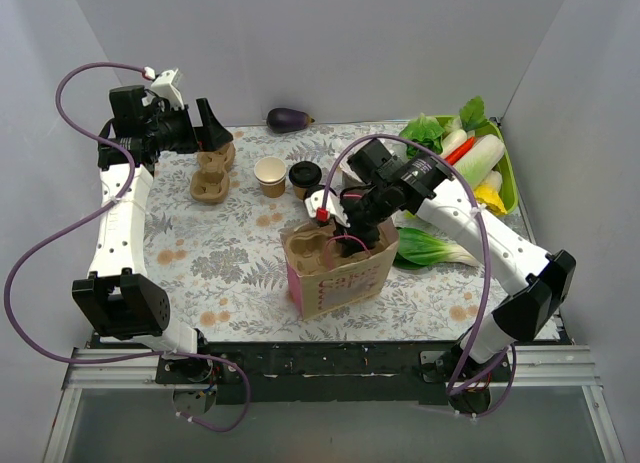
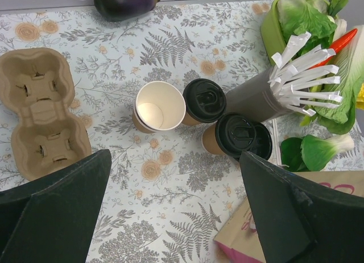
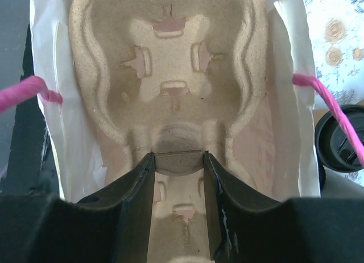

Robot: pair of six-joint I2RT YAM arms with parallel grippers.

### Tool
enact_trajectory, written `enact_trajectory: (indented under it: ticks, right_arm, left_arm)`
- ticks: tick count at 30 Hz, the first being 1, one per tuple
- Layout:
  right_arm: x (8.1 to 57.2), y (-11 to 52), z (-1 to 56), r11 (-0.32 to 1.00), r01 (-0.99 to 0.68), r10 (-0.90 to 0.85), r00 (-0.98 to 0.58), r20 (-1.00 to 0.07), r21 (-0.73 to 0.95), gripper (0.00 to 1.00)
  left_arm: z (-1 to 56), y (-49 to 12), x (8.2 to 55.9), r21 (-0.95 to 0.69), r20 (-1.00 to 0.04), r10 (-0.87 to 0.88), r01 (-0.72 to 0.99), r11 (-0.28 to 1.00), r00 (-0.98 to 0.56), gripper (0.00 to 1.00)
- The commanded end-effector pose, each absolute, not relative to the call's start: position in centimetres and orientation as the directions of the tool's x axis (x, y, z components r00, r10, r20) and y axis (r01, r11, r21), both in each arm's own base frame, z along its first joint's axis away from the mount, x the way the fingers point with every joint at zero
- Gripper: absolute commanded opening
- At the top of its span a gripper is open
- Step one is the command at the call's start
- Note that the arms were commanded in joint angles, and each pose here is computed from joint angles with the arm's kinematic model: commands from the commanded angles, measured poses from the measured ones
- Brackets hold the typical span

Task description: Pack the takeout coffee

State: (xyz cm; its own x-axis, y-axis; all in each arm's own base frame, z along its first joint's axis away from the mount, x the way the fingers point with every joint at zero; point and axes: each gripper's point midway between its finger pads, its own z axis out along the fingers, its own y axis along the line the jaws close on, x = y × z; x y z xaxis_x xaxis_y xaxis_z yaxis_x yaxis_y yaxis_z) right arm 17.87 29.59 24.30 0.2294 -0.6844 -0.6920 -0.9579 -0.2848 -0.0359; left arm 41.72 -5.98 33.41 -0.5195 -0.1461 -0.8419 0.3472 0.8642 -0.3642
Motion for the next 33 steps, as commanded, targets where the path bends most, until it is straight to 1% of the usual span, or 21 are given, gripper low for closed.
enact_trajectory:
  ticks: [1,7,11,14,17,18,20,21,27,28,33]
  right_arm:
    - [16.0,27.7,25.9,-0.340,-0.939,-0.690,0.286,-0.665,-0.051,0.01]
    - [15.1,26.9,24.2,-0.380,-0.924,-0.726,0.321,-0.608,-0.035,0.01]
    - [15.8,26.5,22.2,-0.325,-0.946,-0.799,0.266,-0.540,0.015,0.01]
    - [15.9,26.6,21.2,-0.297,-0.953,-0.823,0.225,-0.522,0.057,0.01]
    - [16.2,27.1,20.5,-0.290,-0.956,-0.811,0.226,-0.539,0.035,0.01]
    - [16.9,27.8,20.8,-0.289,-0.957,-0.784,0.251,-0.568,-0.024,0.01]
    - [16.9,27.9,19.8,-0.290,-0.956,-0.774,0.260,-0.578,-0.042,0.01]
    - [17.3,28.4,20.1,-0.294,-0.952,-0.751,0.283,-0.597,-0.081,0.01]
    - [16.8,28.9,18.1,-0.324,-0.944,-0.731,0.289,-0.619,-0.058,0.01]
    - [17.1,29.4,18.0,-0.330,-0.941,-0.715,0.304,-0.630,-0.079,0.01]
    - [17.1,29.2,16.5,-0.347,-0.936,-0.735,0.304,-0.606,-0.048,0.01]
  left_arm:
    - [33.1,-6.2,41.6,-0.363,-0.845,-0.133,0.375,0.853,-0.518,0.98]
    - [32.8,-6.4,41.7,-0.383,-0.839,-0.143,0.381,0.841,-0.525,0.98]
    - [32.7,-6.6,41.7,-0.390,-0.835,-0.145,0.387,0.835,-0.531,0.98]
    - [32.9,-6.5,41.7,-0.389,-0.837,-0.145,0.387,0.836,-0.528,0.98]
    - [32.9,-6.5,41.7,-0.387,-0.837,-0.143,0.388,0.836,-0.528,0.98]
    - [32.9,-6.4,41.6,-0.388,-0.836,-0.144,0.387,0.836,-0.529,0.98]
    - [32.9,-6.4,41.7,-0.389,-0.835,-0.143,0.387,0.836,-0.531,0.98]
    - [32.9,-6.5,41.6,-0.389,-0.834,-0.142,0.387,0.836,-0.533,0.98]
    - [32.7,-6.5,41.5,-0.392,-0.830,-0.140,0.385,0.836,-0.540,0.98]
    - [32.7,-6.5,41.5,-0.393,-0.829,-0.140,0.384,0.836,-0.542,0.98]
    - [32.4,-6.6,41.5,-0.399,-0.824,-0.141,0.384,0.833,-0.549,0.98]
